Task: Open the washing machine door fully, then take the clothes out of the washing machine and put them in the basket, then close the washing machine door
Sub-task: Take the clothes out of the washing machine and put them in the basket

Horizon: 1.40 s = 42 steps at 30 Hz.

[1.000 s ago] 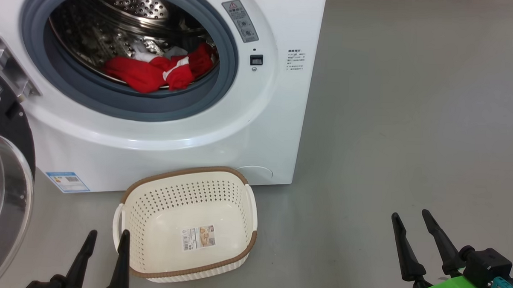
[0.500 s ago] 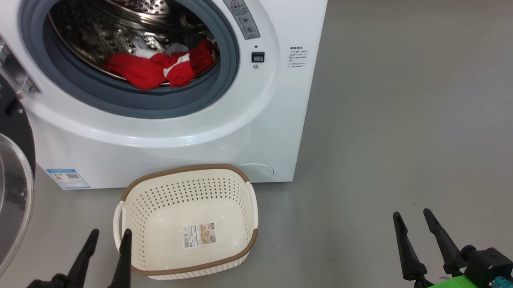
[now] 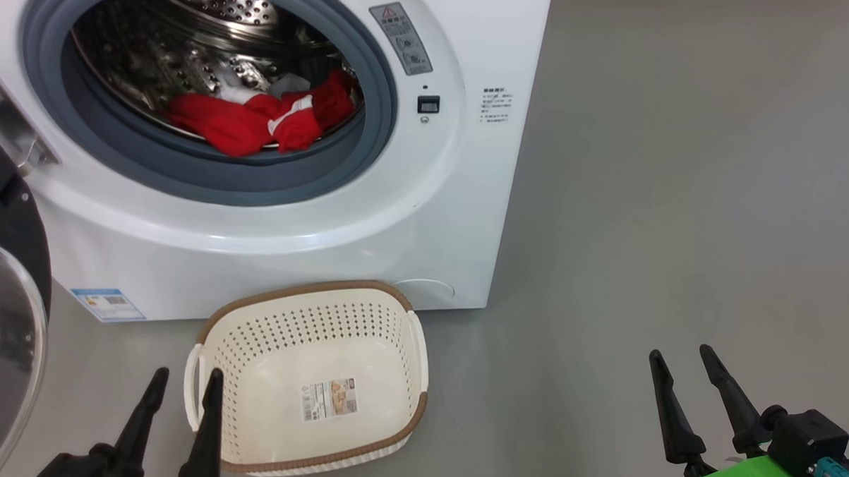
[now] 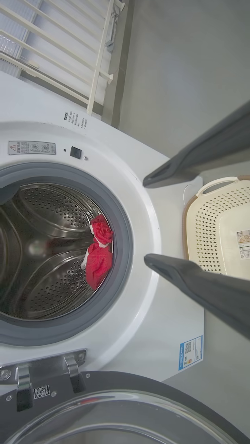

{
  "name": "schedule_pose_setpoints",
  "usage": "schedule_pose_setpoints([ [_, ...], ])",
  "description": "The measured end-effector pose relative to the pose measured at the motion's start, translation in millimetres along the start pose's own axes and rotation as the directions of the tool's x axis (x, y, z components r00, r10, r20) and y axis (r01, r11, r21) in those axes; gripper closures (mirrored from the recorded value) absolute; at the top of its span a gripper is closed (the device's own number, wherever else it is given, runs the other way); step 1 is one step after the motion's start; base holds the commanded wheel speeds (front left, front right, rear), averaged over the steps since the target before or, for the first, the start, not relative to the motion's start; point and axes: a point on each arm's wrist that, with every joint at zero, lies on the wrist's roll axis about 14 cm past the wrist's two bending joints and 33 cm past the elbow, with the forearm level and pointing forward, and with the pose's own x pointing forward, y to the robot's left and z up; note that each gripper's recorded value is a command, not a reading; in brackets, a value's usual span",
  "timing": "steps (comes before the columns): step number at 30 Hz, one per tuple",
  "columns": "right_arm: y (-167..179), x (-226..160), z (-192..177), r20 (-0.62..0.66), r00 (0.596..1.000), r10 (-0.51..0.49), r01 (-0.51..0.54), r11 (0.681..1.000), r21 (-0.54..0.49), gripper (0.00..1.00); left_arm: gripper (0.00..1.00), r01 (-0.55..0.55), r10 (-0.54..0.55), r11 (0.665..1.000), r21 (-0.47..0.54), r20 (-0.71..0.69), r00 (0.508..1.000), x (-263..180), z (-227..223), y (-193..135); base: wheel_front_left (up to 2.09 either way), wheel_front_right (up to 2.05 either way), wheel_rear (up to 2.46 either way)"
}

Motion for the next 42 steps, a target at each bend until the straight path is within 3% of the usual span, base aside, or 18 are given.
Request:
schedule_pose_setpoints([
  [19,3.4,1.3,0.7,0.003,1.0,0.009,-0.009,1.0,0.002,0.0,0.0,-0.006,0.006,1.0,0.002,0.007,1.0,-0.1,2.5,1.7,0.86,-0.86,0.0],
  [36,3.2,3.7,-8.2,-0.024,1.0,0.006,-0.005,1.0,0.007,0.0,0.0,-0.008,0.009,1.0,0.009,-0.038,0.999,2.5,-12.5,3.4,0.03,-0.03,0.0],
  [42,3.9,15.8,-7.7,-0.021,1.0,0.008,-0.008,1.0,0.007,0.0,0.0,-0.016,0.019,0.999,0.041,-0.075,0.997,25.3,-25.9,7.5,0.0,0.0,0.0],
])
